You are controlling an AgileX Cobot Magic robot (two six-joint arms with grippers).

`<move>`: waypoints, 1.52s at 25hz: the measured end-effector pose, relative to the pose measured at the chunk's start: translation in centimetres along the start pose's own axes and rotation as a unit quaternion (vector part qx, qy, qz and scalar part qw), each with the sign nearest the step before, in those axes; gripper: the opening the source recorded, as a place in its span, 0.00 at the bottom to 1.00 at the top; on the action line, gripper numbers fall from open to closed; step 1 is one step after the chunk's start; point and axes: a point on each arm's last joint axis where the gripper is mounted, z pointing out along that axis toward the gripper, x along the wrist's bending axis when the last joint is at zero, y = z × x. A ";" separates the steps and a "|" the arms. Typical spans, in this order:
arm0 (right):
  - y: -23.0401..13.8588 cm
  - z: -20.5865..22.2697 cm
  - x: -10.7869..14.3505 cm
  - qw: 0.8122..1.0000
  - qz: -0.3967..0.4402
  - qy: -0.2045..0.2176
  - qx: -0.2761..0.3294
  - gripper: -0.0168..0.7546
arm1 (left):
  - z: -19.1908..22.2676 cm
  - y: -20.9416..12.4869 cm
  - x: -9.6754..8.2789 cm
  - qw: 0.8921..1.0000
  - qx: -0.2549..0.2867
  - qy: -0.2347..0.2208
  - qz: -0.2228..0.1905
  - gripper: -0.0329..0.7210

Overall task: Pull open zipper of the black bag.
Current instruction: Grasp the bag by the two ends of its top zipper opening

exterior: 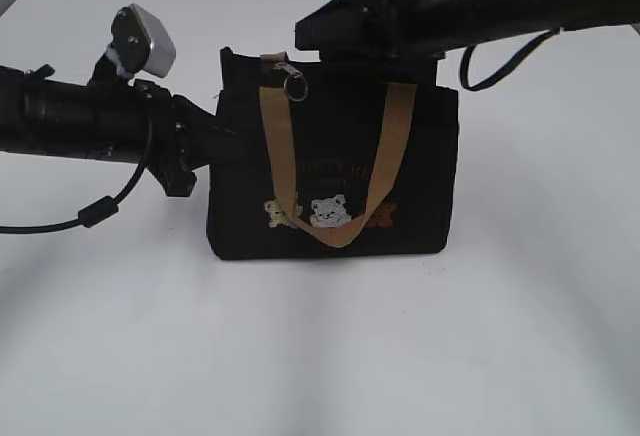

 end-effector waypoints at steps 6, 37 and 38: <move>1.2 3.6 -0.5 1.000 0.017 0.006 0.017 0.42 | 0.1 -0.1 0.0 1.000 0.000 0.000 -0.005 0.13; -0.4 6.8 -1.0 0.997 0.023 -0.068 0.036 0.03 | 0.2 -0.2 0.0 1.000 0.001 0.002 -0.008 0.13; -0.2 6.6 -1.2 0.997 0.031 -0.067 0.035 0.03 | 0.2 -0.2 0.0 1.000 0.001 0.002 -0.008 0.13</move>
